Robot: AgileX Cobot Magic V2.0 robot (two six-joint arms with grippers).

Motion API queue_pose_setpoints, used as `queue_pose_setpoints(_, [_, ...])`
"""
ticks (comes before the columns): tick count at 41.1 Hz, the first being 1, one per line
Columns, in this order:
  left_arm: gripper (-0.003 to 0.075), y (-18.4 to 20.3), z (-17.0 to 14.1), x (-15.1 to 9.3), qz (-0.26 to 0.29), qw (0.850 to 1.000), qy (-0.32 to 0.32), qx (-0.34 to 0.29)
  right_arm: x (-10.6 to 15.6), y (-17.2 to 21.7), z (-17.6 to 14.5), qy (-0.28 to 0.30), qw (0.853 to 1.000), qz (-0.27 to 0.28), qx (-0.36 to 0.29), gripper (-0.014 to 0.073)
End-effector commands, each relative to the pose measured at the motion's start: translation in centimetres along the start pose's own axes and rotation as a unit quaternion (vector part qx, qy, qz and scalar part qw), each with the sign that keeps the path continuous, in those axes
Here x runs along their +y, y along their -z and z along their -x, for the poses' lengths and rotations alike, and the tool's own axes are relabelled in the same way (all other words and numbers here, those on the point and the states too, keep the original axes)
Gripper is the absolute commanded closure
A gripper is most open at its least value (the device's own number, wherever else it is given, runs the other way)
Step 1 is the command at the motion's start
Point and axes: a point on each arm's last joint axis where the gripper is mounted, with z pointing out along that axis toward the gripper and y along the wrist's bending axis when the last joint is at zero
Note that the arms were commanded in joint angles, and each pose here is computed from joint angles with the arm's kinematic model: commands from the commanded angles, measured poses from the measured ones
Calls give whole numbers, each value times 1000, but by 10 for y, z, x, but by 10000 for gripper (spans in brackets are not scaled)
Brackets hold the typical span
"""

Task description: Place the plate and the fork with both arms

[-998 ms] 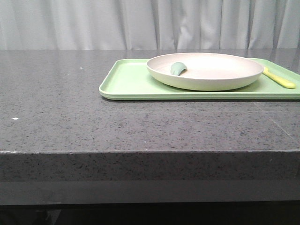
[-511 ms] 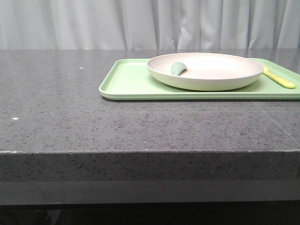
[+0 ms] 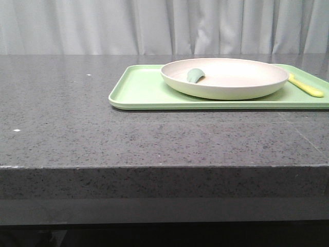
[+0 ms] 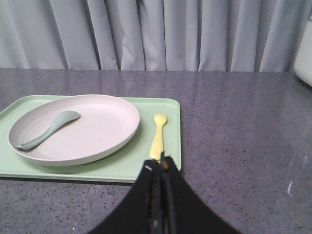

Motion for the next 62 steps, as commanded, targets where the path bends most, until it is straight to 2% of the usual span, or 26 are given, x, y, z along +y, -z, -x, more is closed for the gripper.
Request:
queue_pose_setpoints(1, [739,2,7,-1,-6,999,8,-49,0,-5,0,13,999,2,-40,706])
queue_pose_setpoints(9, [739,2,7,-1,-6,999,8,-49,-2,-10,-45,12,999,7,-47,706])
queue_pose_setpoints(19, [739,2,7,-1,-6,999,8,-49,-5,-12,-92,11,1000,5,-10,706])
queue_pose_setpoints(28, [739,2,7,-1,-6,999,8,-49,-6,-5,-92,6,1000,5,-25,706])
queue_pose_setpoints(62, [739,2,7,-1,-6,999,8,-49,-6,-5,-93,6,1000,4,-18,706])
